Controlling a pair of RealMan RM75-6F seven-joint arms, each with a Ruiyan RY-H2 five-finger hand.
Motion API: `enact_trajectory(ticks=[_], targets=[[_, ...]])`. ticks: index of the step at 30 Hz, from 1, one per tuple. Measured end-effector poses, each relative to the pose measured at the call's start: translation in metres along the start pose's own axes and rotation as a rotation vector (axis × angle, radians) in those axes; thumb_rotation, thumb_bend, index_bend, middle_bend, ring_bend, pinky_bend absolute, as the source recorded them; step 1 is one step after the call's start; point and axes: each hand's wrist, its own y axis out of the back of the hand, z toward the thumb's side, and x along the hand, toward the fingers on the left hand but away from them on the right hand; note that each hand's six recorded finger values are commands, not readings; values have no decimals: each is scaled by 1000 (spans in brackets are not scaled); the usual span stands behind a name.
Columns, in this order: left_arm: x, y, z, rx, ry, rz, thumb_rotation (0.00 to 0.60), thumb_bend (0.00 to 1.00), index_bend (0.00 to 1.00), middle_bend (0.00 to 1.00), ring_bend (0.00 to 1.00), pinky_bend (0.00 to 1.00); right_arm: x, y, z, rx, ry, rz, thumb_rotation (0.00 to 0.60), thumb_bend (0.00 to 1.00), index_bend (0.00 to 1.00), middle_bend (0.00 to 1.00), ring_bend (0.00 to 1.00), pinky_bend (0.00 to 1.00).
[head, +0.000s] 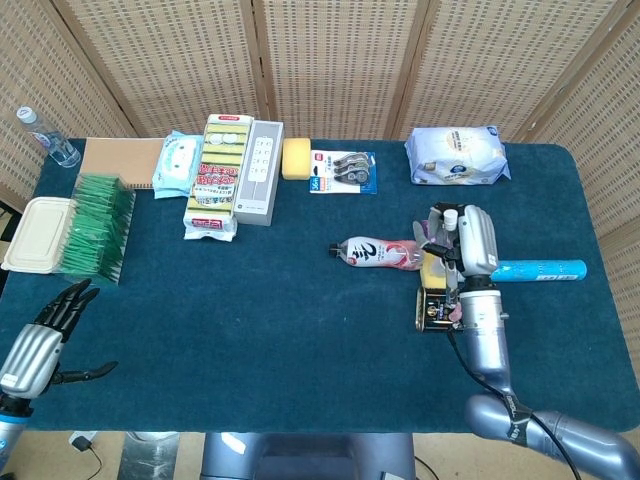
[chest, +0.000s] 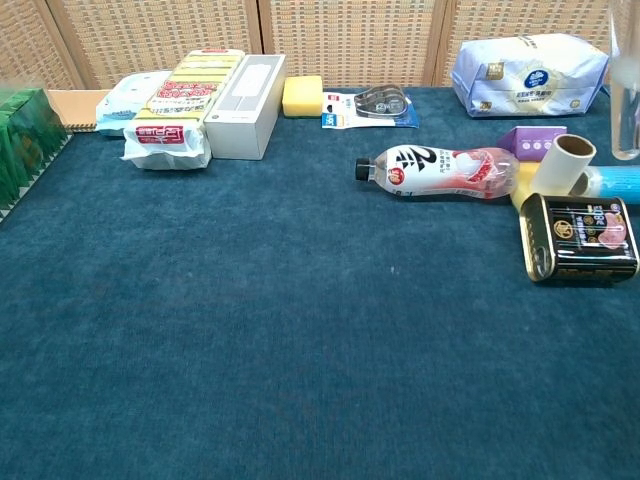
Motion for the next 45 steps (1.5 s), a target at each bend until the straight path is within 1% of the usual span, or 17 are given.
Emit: enact_trajectory(ticks=[4,8,14,19,28,34,45], targets=[[-3,-4,3,2,14,5,415,0,0,0,30,144,-11,-6,1,-36,31,5,600,404,780,1000,1000,1000],[-6,-8,7,10,20,3,415,0,0,0,31,144,-22,-19,-2,-74,40,43,600,405,780,1000,1000,1000],[-6,-10,11,23,27,4,413,0,0,0,30,144,-32,-29,-3,-127,55,48,600,411,780,1000,1000,1000],[-5,-11,16,35,22,-4,413,0,0,0,30,144,-42,-32,-6,-159,78,49,600,411,780,1000,1000,1000],[1,-14,19,47,35,-19,413,0,0,0,30,144,-62,-29,-15,-146,135,49,600,411,780,1000,1000,1000],[5,-16,22,57,41,-26,417,0,0,0,30,144,-72,-22,-22,-128,171,55,600,412,780,1000,1000,1000],[12,-20,31,77,41,-37,419,0,0,0,30,144,-81,-10,-44,-140,167,50,600,411,780,1000,1000,1000]])
